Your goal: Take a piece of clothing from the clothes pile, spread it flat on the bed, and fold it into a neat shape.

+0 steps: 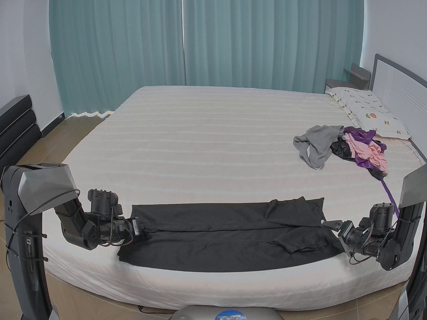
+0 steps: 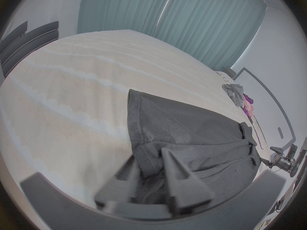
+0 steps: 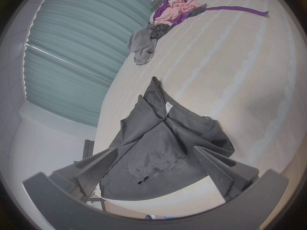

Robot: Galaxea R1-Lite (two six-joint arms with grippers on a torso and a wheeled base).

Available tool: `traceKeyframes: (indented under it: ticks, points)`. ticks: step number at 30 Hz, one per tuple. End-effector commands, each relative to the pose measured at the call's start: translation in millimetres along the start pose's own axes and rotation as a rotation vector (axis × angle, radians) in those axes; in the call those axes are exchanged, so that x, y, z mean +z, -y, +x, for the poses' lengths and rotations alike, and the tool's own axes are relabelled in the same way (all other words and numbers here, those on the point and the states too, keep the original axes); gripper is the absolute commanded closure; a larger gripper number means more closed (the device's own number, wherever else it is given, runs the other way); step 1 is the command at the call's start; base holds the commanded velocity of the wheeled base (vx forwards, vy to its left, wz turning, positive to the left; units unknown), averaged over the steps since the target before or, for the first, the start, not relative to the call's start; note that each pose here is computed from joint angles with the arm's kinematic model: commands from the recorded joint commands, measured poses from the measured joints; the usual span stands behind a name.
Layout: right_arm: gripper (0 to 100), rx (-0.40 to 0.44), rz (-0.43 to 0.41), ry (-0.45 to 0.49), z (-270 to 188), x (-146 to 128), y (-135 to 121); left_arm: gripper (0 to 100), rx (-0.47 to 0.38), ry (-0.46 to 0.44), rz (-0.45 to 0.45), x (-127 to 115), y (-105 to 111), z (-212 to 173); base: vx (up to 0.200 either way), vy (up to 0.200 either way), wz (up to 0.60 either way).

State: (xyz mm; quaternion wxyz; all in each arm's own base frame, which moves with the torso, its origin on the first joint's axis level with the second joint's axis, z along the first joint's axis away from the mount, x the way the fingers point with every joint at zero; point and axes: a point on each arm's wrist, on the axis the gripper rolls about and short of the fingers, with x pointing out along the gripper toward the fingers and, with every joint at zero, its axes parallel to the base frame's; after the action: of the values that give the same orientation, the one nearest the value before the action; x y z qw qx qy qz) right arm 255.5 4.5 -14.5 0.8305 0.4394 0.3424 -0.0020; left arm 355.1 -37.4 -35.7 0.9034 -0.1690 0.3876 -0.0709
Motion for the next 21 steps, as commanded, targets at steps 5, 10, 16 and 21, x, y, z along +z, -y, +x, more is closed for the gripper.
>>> traceKeyframes:
  ticks: [5,10,16,21]
  points:
    - [0,-0.002,0.002,0.005,1.7,1.2,0.8,100,-0.003,0.022,-0.007,5.6,1.4,-4.6,0.000,0.000,0.00]
    - [0,-0.005,0.005,0.012,1.3,3.2,2.1,100,-0.012,0.065,-0.061,16.8,6.4,-13.9,0.000,0.000,0.00]
    - [0,-0.003,0.013,0.029,2.0,8.2,3.7,100,-0.012,0.081,-0.079,20.8,5.9,-19.1,0.000,0.000,0.00]
    - [0,-0.003,0.015,0.035,1.6,9.5,3.9,100,-0.011,0.070,-0.079,17.9,5.7,-17.2,0.000,0.000,0.00]
